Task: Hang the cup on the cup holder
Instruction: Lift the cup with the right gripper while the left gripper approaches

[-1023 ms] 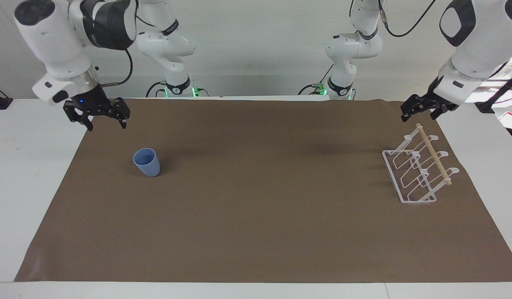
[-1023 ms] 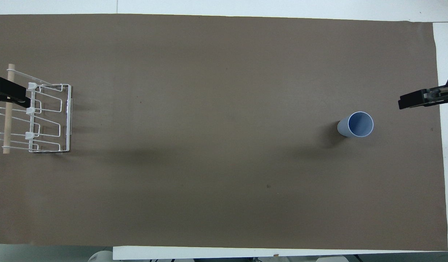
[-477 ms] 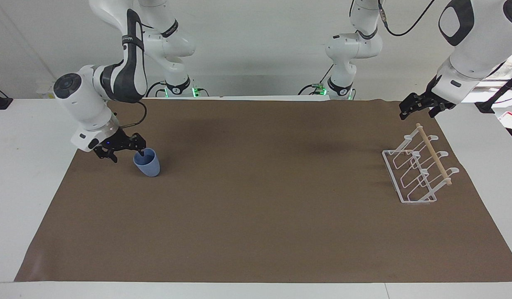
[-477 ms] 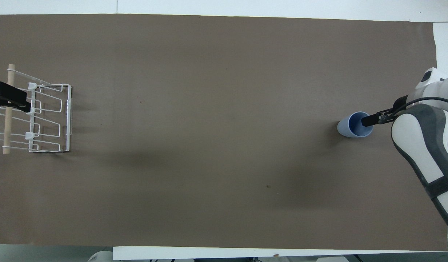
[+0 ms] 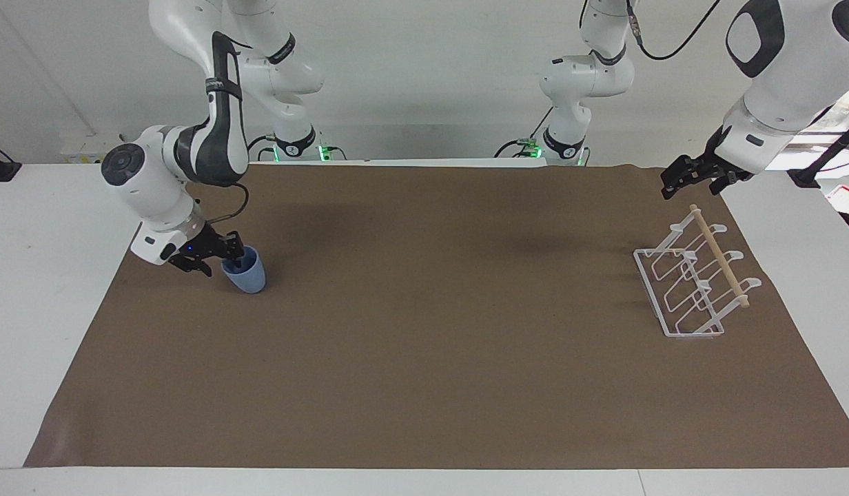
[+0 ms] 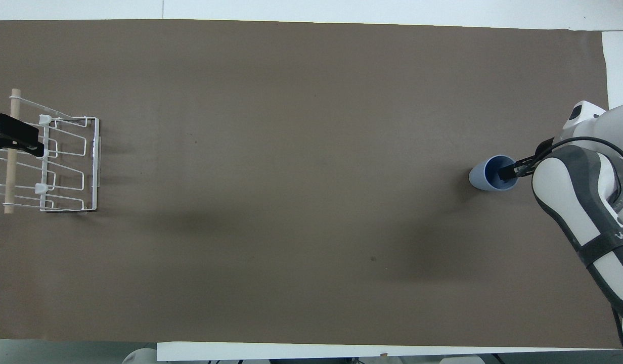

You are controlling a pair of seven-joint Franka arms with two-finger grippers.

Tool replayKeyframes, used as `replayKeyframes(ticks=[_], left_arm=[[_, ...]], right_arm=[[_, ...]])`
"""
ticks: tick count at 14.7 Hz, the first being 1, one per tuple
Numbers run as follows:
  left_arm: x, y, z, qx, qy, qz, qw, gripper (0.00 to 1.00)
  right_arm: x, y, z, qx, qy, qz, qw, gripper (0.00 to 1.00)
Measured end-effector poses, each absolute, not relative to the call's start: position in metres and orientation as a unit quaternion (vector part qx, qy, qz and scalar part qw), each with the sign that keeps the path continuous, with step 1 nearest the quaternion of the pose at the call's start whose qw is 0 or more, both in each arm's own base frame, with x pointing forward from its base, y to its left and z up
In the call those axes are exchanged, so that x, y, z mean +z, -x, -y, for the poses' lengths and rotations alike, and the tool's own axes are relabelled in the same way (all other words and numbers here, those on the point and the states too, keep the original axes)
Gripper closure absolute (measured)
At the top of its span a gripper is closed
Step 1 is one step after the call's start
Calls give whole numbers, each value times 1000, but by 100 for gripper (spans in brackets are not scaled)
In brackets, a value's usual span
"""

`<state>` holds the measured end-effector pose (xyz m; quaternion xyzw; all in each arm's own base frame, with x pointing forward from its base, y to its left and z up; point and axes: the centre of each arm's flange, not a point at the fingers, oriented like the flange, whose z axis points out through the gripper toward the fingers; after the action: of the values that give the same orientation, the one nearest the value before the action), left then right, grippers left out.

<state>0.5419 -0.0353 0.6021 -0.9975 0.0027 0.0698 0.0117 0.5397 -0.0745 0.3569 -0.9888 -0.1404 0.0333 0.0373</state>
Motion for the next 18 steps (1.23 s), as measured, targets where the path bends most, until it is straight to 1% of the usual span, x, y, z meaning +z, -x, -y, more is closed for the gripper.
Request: replayKeyframes(ticks=[3, 4, 5, 7, 8, 10, 12, 15, 18], left_arm=[[603, -542, 36, 69, 998, 1, 12, 0], [603, -541, 37, 69, 998, 7, 13, 0], [603, -541, 38, 68, 997, 21, 14, 0], [603, -541, 41, 67, 996, 59, 16, 0], [603, -541, 43, 65, 994, 83, 18, 0], [603, -543, 53, 57, 985, 165, 10, 0], [604, -544, 74, 57, 964, 258, -18, 0], [606, -536, 117, 85, 929, 356, -54, 0], [609, -523, 173, 117, 885, 446, -73, 0]], right_arm=[[356, -543, 73, 25, 989, 138, 40, 76], [358, -545, 72, 23, 989, 138, 40, 88], [361, -547, 72, 22, 989, 139, 40, 95], [377, -555, 63, 27, 988, 141, 57, 95], [389, -561, 52, 30, 987, 139, 81, 95], [415, -571, 23, 33, 980, 132, 146, 95], [435, -578, -14, 32, 969, 90, 226, 95], [446, -580, -93, 54, 940, -1, 336, 95], [453, -571, -182, 84, 911, -63, 398, 95]])
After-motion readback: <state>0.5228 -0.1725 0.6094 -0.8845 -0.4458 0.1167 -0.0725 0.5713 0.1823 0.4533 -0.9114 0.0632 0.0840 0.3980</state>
